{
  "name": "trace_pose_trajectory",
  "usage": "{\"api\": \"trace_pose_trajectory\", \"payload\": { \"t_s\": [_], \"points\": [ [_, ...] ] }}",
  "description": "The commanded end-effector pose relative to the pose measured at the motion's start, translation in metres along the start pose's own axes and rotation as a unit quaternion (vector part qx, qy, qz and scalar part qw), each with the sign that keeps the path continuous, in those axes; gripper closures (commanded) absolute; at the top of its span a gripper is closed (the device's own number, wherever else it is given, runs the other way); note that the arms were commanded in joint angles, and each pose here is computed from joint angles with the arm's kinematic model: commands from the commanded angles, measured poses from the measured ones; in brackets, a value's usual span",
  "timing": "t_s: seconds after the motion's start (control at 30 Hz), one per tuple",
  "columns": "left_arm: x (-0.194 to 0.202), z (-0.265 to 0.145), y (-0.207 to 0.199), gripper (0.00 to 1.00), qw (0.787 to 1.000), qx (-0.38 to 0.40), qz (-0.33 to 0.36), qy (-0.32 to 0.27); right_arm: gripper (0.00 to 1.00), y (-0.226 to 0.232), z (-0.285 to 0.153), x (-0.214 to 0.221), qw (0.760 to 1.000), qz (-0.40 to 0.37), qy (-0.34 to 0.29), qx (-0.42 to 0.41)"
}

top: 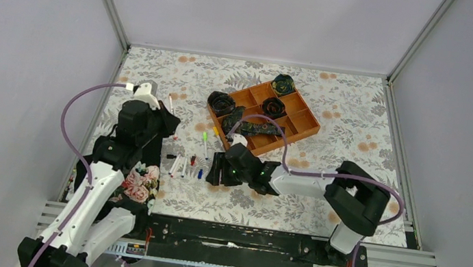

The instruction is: Insert the pens into the pen caps

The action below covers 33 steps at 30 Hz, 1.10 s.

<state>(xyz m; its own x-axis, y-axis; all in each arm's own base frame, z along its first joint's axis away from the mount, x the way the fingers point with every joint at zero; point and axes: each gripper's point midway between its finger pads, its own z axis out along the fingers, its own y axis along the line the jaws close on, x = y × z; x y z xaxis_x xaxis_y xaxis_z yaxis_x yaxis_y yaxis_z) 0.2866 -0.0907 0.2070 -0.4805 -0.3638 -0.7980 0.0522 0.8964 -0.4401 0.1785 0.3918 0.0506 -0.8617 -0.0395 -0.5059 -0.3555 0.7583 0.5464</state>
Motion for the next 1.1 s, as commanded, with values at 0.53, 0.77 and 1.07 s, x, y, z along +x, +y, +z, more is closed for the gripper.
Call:
{"api": "trace_pose_trajectory", "payload": {
  "t_s": [0.53, 0.77, 1.07],
  "points": [
    [-0.008, -0.005, 0.010, 1.00, 0.999, -0.016, 0.027, -0.033, 0.28, -0.024, 0.039, -0.021, 0.993, -0.040, -0.021, 0.109],
    [-0.006, -0.004, 0.010, 1.00, 0.999, -0.015, 0.026, -0.030, 0.26, -0.042, 0.045, -0.037, 0.985, -0.056, -0.033, 0.162],
    [-0.007, -0.004, 0.009, 1.00, 0.999, -0.012, 0.026, -0.031, 0.30, -0.060, 0.052, -0.048, 0.969, -0.080, -0.029, 0.232]
  ]
}}
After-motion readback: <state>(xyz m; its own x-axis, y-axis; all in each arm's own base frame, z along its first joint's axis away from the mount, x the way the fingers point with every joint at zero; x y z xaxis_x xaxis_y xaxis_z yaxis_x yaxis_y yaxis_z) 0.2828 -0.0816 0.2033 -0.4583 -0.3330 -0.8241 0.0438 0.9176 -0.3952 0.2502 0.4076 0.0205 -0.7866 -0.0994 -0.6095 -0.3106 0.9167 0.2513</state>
